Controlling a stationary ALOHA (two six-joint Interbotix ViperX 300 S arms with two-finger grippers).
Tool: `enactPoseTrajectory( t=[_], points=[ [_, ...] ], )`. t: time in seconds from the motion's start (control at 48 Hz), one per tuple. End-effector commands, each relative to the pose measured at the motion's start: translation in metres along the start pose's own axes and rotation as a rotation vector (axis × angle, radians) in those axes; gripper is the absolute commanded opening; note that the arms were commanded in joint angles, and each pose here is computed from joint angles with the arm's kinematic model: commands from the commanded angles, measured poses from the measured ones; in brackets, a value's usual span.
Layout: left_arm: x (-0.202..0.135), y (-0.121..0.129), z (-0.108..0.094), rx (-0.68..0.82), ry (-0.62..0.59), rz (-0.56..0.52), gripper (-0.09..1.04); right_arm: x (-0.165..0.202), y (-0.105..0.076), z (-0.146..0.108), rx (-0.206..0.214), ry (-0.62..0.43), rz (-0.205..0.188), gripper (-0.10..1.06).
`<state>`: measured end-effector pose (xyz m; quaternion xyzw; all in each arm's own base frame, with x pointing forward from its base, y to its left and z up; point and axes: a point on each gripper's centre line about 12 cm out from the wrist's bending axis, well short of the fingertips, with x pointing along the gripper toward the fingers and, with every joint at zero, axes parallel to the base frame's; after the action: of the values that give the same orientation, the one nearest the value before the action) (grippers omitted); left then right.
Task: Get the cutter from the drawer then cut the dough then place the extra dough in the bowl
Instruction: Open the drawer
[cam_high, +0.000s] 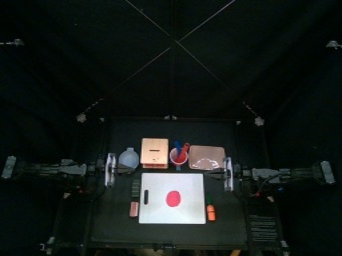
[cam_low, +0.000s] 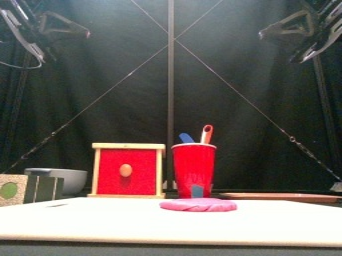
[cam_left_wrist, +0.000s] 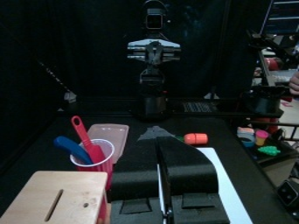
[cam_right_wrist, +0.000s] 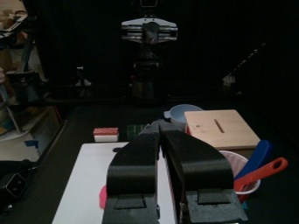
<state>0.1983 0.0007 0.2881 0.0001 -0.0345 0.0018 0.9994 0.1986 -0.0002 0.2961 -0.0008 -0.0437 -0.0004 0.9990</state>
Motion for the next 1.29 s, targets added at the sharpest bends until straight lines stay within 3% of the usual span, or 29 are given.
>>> enactPoseTrajectory(
  t=[0.021, 0.312, 0.542, 0.708, 0.812, 0.958, 1.104, 1.292],
  points=[
    [0.006, 0.001, 0.003, -0.015, 0.003, 0.006, 0.0, 0.006, -0.003, -0.006, -0.007, 0.032, -0.016, 0.02],
    [0.009, 0.003, 0.003, -0.115, -0.036, 0.029, 0.0, 0.041, -0.02, -0.009, 0.001, 0.11, -0.084, 0.02],
    [0.022, 0.009, -0.02, -0.297, 0.03, 0.106, 0.0, 0.096, -0.034, -0.005, 0.004, 0.162, -0.113, 0.02],
    [0.033, 0.012, -0.037, -0.414, 0.091, 0.173, 0.0, 0.146, -0.039, 0.002, 0.003, 0.187, -0.113, 0.02],
    [0.036, 0.017, -0.044, -0.477, 0.105, 0.219, 0.0, 0.177, -0.043, 0.003, -0.003, 0.267, -0.113, 0.02],
    [0.034, 0.025, -0.056, -0.629, 0.12, 0.322, 0.0, 0.221, -0.056, -0.007, -0.055, 0.438, -0.119, 0.02],
    [0.031, 0.03, -0.076, -0.747, 0.174, 0.418, 0.0, 0.257, -0.078, -0.032, -0.109, 0.588, -0.147, 0.02],
    [0.033, 0.03, -0.097, -0.814, 0.23, 0.504, 0.0, 0.29, -0.107, -0.06, -0.134, 0.724, -0.189, 0.02]
  ],
)
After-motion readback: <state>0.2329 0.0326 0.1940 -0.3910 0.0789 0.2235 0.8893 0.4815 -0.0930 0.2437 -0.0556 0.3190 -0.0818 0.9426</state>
